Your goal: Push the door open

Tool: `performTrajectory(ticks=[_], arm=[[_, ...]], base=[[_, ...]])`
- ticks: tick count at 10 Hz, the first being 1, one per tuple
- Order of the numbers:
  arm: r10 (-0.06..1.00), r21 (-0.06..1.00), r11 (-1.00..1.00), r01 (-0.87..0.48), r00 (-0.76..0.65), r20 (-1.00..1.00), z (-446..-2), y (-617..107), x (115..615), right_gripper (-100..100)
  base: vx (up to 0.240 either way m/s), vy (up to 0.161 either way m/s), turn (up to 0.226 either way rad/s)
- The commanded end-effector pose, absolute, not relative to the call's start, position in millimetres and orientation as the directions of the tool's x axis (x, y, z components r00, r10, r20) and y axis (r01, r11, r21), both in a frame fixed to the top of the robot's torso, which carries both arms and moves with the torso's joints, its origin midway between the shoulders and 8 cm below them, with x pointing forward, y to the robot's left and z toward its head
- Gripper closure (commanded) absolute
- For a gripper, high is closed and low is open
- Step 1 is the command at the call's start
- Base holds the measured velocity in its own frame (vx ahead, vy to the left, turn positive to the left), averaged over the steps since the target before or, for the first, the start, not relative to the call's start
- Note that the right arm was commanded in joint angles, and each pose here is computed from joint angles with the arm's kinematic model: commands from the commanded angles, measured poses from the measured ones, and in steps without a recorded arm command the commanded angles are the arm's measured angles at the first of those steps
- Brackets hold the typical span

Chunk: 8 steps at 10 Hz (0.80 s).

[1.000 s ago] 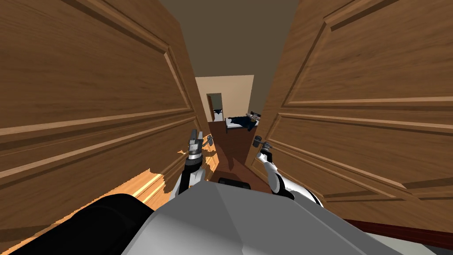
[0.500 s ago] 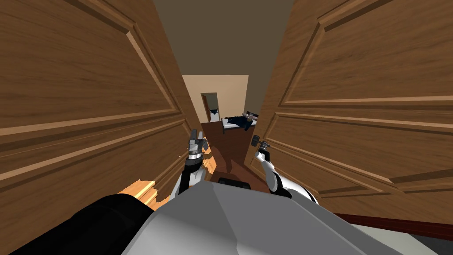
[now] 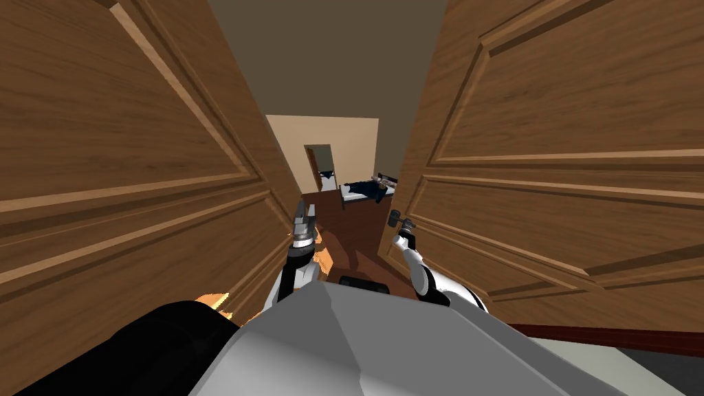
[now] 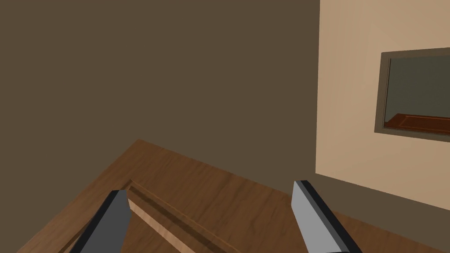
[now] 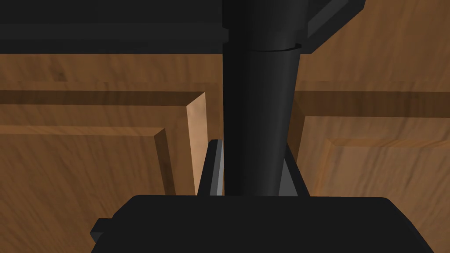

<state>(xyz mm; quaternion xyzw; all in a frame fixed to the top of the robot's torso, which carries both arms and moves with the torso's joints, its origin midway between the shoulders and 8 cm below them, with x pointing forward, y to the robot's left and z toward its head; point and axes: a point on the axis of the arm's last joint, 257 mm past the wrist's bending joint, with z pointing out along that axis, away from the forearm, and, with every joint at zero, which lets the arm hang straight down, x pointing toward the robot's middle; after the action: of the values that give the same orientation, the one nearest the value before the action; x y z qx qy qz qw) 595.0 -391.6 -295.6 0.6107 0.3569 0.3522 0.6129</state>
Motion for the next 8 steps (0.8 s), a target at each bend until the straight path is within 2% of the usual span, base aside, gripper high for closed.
performTrajectory(ticks=[1,4,8], arm=[[0.858,1.000,0.018,-0.003,0.514,-0.014,-292,-403,591,100],[0.866,1.000,0.015,-0.002,0.500,-0.012,-291,-382,595,100],[0.876,1.000,0.008,-0.001,0.482,-0.007,-292,-355,600,100]], base=[[0.078,0.014,-0.094],[0.126,0.026,-0.176],[0.147,0.064,-0.208]])
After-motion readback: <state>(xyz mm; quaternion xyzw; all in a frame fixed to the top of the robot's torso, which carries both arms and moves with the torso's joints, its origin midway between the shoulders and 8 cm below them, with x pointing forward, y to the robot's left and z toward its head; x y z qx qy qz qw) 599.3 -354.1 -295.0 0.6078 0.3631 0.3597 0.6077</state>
